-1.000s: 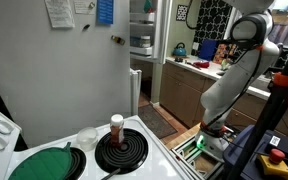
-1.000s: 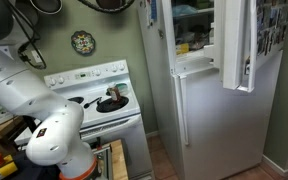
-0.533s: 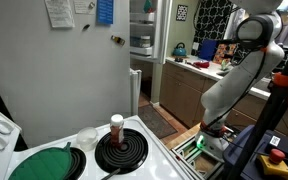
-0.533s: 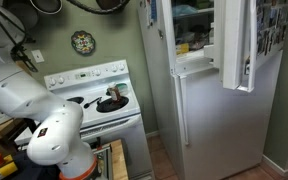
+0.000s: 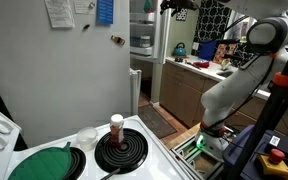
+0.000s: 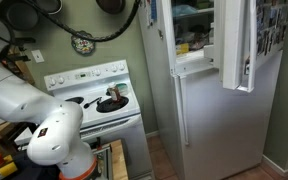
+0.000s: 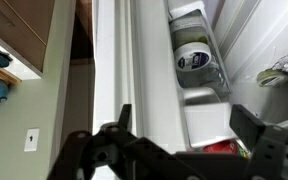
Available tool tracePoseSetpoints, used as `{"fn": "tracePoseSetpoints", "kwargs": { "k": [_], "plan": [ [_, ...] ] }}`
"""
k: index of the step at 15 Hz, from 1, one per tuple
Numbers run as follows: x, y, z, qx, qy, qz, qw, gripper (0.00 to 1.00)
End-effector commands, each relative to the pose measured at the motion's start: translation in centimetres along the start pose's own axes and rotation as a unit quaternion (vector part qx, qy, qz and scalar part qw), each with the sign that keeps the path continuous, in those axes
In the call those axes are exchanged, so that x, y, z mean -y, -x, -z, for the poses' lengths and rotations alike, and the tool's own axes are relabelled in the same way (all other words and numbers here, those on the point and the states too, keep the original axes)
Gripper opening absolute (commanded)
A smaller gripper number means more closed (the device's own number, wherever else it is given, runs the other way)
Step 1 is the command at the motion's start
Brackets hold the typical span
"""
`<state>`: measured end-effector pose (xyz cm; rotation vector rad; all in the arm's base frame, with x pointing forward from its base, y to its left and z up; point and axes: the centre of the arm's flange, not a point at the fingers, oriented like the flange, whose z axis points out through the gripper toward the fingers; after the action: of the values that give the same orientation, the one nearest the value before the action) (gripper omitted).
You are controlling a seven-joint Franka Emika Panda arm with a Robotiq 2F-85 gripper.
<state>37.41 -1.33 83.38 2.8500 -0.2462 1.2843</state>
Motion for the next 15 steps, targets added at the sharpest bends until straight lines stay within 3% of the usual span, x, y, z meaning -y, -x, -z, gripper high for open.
{"fn": "tracePoseSetpoints", "kwargs": {
  "k": [1,5,11,15],
  "plan": [
    [0.0,0.4,-0.4,0.003,0.001,-0.001,1.0,1.0],
    [0.0,0.6,-0.4,0.003,0.001,-0.001,1.0,1.0],
    [-5.4,1.9,-2.0,0.006,-0.046,0.01,0.9989,1.0],
    [-8.8,2.6,-3.8,0.005,-0.053,0.003,0.9986,1.0]
  ]
}}
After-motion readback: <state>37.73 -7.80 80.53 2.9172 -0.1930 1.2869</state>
